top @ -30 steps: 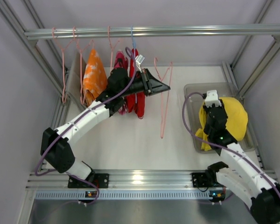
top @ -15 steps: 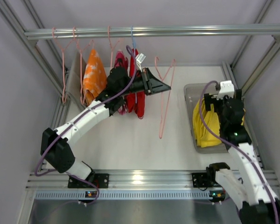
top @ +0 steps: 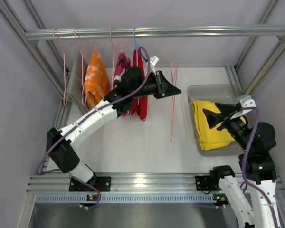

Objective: Remove the trousers from the hanger

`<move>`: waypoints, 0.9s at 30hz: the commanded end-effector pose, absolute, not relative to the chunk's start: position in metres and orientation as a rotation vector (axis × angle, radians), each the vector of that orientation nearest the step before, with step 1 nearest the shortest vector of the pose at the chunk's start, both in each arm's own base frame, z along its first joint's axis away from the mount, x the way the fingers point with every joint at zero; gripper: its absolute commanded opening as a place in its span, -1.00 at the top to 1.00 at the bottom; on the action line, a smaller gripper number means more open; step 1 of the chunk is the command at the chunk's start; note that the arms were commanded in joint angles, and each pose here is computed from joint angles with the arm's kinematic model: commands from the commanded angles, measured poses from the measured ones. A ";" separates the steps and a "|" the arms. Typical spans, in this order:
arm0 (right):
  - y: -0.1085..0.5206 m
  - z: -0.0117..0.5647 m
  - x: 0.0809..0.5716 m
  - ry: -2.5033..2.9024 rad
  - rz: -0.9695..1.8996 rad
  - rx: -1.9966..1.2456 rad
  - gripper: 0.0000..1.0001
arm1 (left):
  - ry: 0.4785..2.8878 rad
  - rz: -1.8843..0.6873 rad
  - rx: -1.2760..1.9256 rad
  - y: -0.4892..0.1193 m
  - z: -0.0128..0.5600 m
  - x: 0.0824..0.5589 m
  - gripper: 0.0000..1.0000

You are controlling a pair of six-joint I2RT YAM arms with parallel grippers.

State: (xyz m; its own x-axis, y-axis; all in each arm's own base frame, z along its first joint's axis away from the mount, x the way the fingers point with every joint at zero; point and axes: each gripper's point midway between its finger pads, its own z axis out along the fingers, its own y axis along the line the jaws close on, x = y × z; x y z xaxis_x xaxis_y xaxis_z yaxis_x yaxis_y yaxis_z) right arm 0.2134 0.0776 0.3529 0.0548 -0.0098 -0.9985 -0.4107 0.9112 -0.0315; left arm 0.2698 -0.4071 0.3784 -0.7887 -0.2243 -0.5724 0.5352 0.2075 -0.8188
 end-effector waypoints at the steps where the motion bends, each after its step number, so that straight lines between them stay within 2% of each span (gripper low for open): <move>1: 0.133 0.382 0.172 1.471 0.770 -0.410 -0.09 | 1.977 -1.390 0.191 -0.414 0.368 0.289 1.00; 3: 0.151 0.380 0.164 1.499 0.927 -0.460 0.04 | 2.030 -1.316 0.135 -0.422 0.362 0.291 1.00; 4: 0.155 0.381 0.162 1.512 0.996 -0.433 0.03 | 2.025 -1.304 0.134 -0.424 0.363 0.291 1.00; 9: 0.163 0.377 0.160 1.518 1.086 -0.425 0.14 | 2.037 -1.189 0.115 -0.441 0.363 0.289 1.00; 13: 0.165 0.368 0.166 1.557 1.092 -0.406 0.11 | 2.031 -1.141 0.104 -0.446 0.362 0.290 1.00; 27: 0.179 0.328 0.199 1.709 1.135 -0.369 0.11 | 1.966 -1.243 0.216 -0.474 0.380 0.264 1.00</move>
State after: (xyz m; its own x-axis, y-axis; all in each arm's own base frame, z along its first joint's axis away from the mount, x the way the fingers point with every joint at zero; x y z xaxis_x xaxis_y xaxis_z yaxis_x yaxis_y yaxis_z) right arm 0.1996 0.1716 0.3191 -0.4838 0.2585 -0.8361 -0.6428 0.5434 0.5399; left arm 0.2652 -0.4677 0.3456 -0.7222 -0.2112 -0.6586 0.4578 0.5677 -0.6842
